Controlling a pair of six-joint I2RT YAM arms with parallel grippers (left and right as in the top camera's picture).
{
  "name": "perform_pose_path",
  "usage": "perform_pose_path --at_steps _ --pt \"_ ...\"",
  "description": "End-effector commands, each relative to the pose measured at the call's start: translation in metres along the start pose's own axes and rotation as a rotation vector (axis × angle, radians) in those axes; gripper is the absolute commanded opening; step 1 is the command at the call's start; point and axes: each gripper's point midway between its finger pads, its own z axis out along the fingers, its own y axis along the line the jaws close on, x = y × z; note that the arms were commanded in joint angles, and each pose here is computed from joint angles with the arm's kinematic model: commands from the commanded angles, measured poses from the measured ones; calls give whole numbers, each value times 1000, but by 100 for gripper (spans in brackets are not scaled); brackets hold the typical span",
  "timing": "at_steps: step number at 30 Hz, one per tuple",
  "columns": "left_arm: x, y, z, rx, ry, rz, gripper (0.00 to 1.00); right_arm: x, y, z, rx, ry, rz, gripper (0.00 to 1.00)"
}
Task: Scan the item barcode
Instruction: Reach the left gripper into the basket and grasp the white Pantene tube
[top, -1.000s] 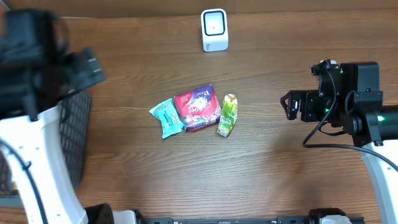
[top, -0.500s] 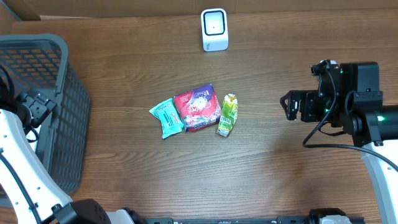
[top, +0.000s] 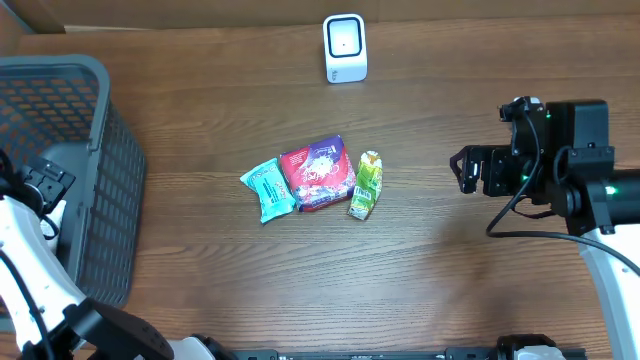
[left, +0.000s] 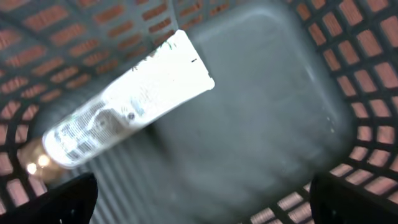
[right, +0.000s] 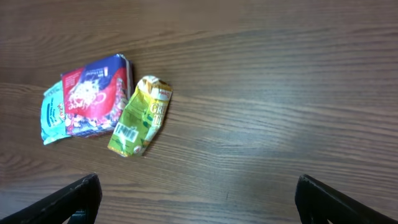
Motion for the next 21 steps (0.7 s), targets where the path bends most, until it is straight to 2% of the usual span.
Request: perform_pose_path --at_steps 1,7,12,16,21 --pt "4 9 22 -60 26 88 100 10 -1 11 -9 38 5 100" --pt "12 11 57 -91 98 326 100 13 -4 23 -7 78 17 100" --pt "23 33 79 -220 173 402 100 11 -1 24 -27 71 16 100" --pt "19 54 82 -348 176 416 100 11 -1 24 -29 71 16 100" --pt "22 68 84 -372 205 458 100 11 -1 24 -29 71 15 100"
